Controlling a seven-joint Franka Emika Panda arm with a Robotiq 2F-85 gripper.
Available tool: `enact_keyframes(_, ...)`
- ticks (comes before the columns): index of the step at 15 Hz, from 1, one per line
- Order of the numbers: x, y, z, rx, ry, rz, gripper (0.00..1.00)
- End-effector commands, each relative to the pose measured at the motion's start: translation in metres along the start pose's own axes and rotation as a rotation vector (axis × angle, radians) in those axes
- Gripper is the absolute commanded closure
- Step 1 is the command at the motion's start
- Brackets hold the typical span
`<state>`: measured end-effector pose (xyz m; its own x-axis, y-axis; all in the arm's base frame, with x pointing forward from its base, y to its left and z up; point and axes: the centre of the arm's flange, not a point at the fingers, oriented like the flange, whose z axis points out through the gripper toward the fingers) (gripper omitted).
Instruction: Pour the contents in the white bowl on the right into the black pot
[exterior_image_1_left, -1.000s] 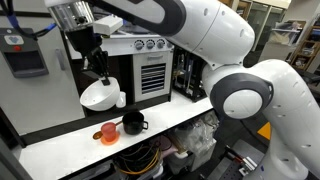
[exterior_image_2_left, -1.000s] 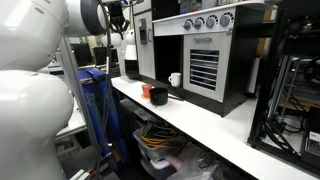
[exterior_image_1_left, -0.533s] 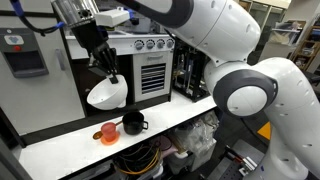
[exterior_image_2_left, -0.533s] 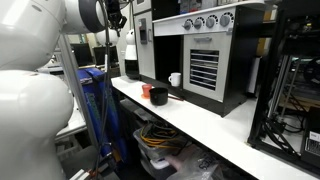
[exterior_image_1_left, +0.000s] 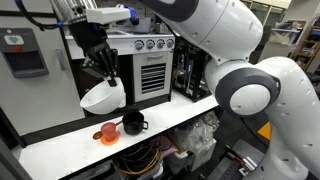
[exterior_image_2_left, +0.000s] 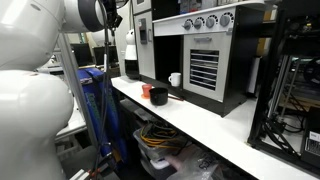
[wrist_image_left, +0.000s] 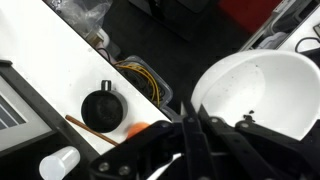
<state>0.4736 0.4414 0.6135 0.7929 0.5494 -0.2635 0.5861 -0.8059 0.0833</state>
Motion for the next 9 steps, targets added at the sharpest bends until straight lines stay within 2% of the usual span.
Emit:
enact_keyframes(1, -0.047, -0.001, 0.059, 0.064, -0.017, 0.059, 0.99)
enact_keyframes(4, -0.047, -0.006, 0.060, 0.092, -0.020, 0.108, 0.99)
enact_keyframes(5, 0.000, -0.011, 0.002, 0.051, -0.016, 0.083, 0.96)
enact_keyframes(9, 0.000, -0.012, 0.002, 0.058, -0.018, 0.100, 0.96)
